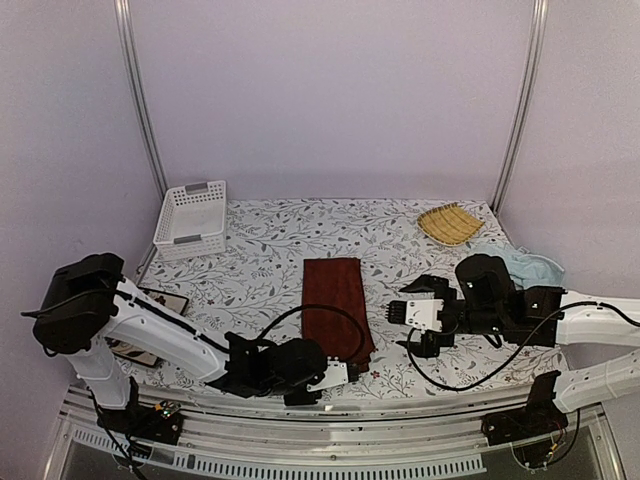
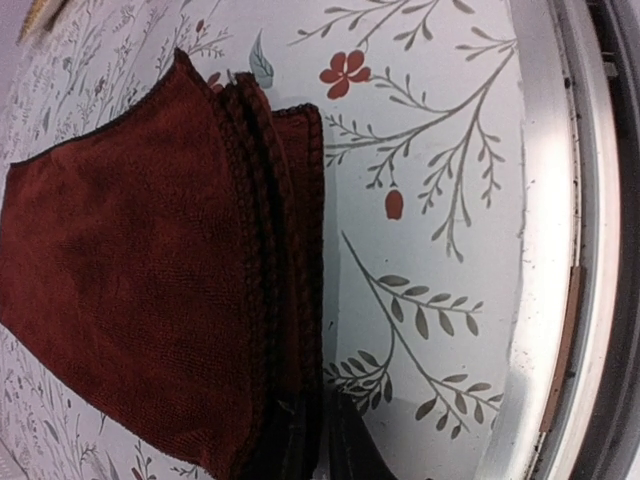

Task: Roll the towels
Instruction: Pick up the towel from the center of the board.

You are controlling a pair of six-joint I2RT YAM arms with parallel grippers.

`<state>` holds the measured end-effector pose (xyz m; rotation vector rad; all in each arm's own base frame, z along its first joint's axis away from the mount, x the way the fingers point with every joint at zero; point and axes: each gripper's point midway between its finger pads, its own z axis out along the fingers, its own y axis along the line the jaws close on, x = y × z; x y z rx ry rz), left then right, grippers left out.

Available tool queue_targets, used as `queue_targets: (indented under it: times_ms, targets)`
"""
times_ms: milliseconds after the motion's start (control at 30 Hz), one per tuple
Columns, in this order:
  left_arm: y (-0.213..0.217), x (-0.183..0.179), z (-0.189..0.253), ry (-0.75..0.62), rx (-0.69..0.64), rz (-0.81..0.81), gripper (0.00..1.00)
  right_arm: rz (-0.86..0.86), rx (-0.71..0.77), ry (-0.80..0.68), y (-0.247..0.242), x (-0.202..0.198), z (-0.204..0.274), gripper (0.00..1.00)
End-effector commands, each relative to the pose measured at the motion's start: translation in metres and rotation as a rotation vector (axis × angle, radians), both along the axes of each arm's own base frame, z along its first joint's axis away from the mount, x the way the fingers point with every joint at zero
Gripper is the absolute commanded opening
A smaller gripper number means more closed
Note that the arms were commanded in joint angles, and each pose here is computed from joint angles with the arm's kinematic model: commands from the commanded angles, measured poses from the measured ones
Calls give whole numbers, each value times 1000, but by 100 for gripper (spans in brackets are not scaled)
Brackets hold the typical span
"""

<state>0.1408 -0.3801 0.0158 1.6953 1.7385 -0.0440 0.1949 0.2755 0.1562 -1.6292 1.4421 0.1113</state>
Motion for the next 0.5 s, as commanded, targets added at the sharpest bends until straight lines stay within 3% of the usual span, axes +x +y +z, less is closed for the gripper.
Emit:
queue_targets:
  times_ms: [0, 100, 267, 467]
  targets:
    - [17, 5, -21, 76, 90, 28, 12, 59, 7, -25, 8, -6, 1, 99]
    - [17, 11, -17, 54, 84, 53, 13, 68, -1, -21, 9, -6, -3, 99]
    - [17, 17, -11, 11, 76, 83, 35, 69, -17, -3, 10, -7, -12, 99]
    - [14, 15, 2, -46, 42, 75, 37, 65, -25, 1, 10, -6, -16, 99]
